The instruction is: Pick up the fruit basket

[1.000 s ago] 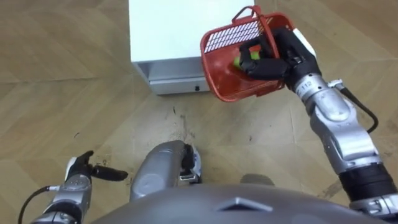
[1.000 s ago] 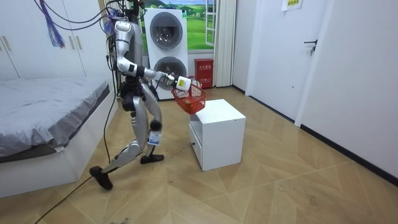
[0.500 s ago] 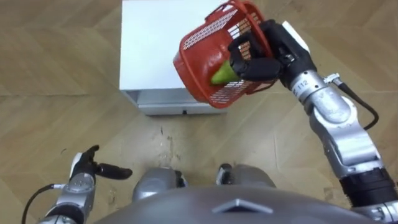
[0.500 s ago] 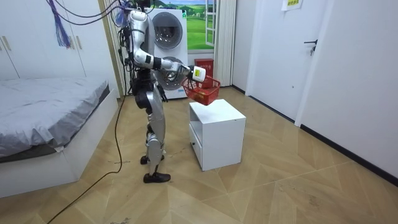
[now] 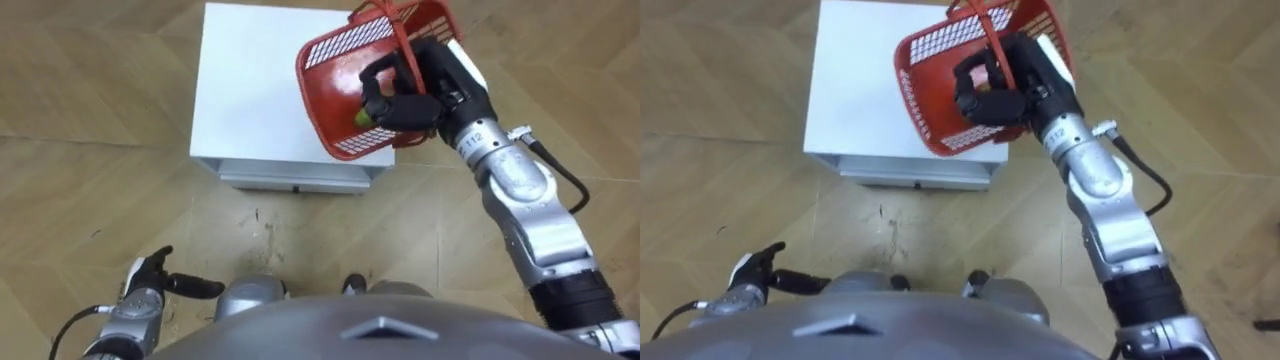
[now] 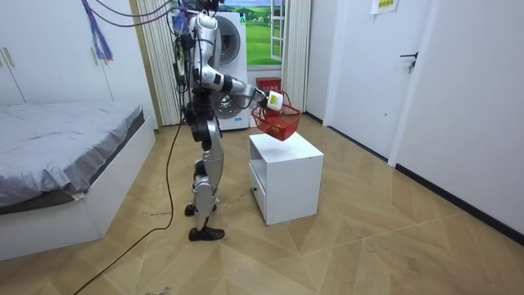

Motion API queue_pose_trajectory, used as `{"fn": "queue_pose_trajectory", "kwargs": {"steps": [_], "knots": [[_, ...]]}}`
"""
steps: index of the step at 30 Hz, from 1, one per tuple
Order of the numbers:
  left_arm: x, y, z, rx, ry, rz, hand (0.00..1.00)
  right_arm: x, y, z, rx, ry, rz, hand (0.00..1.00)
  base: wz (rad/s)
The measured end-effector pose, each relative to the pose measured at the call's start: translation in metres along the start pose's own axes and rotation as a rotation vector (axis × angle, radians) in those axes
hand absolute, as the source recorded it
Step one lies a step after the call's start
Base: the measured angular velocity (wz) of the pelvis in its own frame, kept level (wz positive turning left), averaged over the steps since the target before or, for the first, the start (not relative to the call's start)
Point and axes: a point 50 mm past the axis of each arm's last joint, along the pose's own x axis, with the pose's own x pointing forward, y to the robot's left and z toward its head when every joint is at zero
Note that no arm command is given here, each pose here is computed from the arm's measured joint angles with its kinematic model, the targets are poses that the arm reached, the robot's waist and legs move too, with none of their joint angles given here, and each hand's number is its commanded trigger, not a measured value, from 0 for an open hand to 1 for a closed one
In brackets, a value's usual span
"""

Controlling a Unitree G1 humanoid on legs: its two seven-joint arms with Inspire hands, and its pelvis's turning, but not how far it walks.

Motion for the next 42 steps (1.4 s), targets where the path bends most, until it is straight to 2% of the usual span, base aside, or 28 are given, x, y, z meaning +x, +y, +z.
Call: {"fn": "queue_pose_trajectory", "kwargs": {"steps": [6, 10, 13, 20, 32, 42], "knots": [[0.002, -0.001, 0.008, 0.036, -0.035, -0.003, 0.00, 0.011, 0.001, -0.019, 0.012, 0.077, -0.032, 1.00, 0.37], [-0.001, -0.001, -0.012, 0.086, 0.044, -0.006, 0.00, 0.024, 0.005, -0.007, -0.019, 0.029, -0.009, 1.00, -0.37], [-0.004, -0.006, -0.028, 0.137, 0.112, -0.019, 0.00, 0.030, -0.003, -0.014, -0.031, 0.050, -0.073, 1.00, 0.34], [0.000, -0.009, -0.012, 0.174, 0.074, -0.026, 0.00, 0.052, 0.001, -0.012, -0.010, 0.069, -0.096, 1.00, 0.15], [-0.002, -0.011, -0.020, 0.187, 0.125, -0.039, 0.00, 0.052, -0.004, -0.031, -0.015, 0.164, -0.127, 1.00, 0.13], [-0.002, -0.011, -0.022, 0.188, 0.137, -0.039, 0.00, 0.055, -0.001, -0.033, 0.001, 0.178, -0.144, 1.00, 0.07]]}}
